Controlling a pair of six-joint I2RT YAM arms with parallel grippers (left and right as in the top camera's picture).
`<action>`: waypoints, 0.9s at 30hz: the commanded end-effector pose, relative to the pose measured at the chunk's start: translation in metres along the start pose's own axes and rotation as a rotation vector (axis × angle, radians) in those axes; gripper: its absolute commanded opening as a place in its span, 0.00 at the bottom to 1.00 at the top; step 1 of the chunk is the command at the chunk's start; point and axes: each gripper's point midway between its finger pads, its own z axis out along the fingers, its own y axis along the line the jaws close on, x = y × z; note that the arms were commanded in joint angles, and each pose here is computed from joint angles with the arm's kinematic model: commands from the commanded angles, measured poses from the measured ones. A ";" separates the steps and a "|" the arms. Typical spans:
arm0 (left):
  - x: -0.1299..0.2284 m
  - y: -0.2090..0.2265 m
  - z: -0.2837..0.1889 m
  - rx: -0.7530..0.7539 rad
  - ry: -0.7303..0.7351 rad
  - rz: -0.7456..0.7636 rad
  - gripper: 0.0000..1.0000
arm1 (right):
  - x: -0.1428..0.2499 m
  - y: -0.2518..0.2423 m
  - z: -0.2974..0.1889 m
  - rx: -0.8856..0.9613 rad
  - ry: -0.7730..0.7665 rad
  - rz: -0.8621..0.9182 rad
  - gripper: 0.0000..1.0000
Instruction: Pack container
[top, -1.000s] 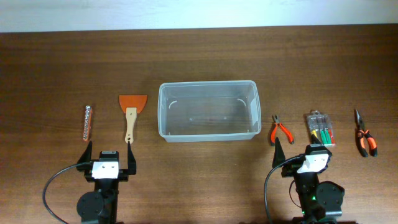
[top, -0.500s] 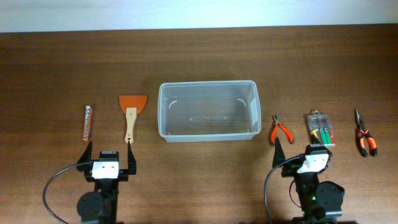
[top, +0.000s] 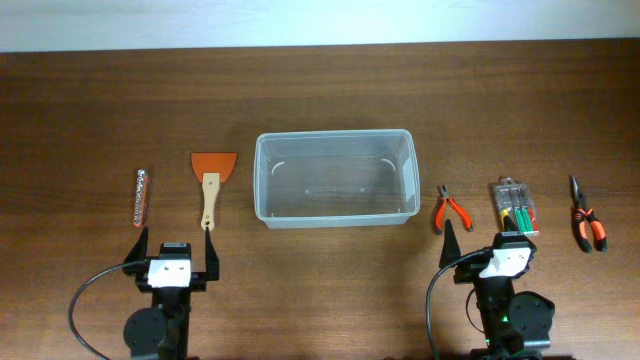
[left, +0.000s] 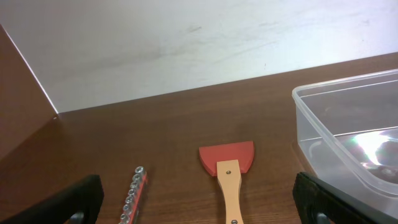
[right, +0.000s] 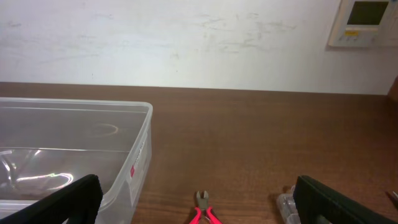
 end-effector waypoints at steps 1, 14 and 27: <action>0.003 0.002 0.000 -0.012 0.004 -0.010 0.99 | -0.004 0.002 -0.001 -0.013 -0.016 0.005 0.99; 0.003 0.002 0.000 -0.012 0.004 -0.010 0.99 | -0.097 -0.034 -0.041 0.162 0.140 -0.013 0.99; 0.003 0.002 0.000 -0.012 0.004 -0.010 0.99 | -0.171 -0.023 0.000 -0.141 0.803 -0.100 0.99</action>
